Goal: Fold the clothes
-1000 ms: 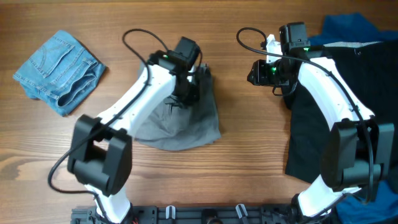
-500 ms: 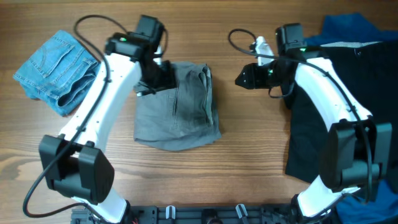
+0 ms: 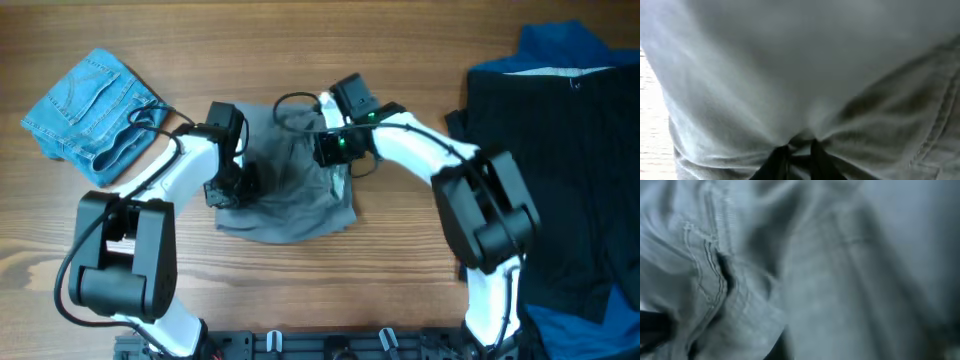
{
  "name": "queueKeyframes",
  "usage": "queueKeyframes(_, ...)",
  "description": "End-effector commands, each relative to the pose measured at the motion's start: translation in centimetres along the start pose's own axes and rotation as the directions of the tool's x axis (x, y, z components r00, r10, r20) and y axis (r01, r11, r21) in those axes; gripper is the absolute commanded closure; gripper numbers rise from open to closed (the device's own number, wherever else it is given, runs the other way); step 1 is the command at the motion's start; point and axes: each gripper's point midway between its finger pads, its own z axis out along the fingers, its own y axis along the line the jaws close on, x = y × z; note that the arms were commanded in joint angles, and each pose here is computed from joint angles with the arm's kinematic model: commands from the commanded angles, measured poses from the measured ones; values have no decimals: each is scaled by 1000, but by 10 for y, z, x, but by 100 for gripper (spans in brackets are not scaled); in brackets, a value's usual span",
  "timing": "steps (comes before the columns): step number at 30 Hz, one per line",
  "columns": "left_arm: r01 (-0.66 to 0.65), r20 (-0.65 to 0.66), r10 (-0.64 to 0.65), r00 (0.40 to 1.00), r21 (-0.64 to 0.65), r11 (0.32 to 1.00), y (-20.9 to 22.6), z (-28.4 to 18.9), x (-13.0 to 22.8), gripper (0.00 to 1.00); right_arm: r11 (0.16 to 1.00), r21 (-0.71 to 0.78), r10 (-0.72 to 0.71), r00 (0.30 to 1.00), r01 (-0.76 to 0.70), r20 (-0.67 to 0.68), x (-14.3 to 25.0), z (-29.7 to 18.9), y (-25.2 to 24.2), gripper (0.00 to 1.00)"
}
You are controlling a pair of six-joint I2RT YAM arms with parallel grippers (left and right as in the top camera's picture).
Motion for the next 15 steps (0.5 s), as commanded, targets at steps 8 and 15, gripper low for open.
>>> queueKeyframes(8, -42, -23, 41, 999, -12, 999, -1, -27, -7, 64, 898, 274, 378, 923, -345, -75, 39, -33, -108, 96)
queueKeyframes(15, -28, -152, 65, 986, 235, 972, -52, -49, 20, 67, 797, 287, 540, 840, -532, 59, 30, -102, -115, 95)
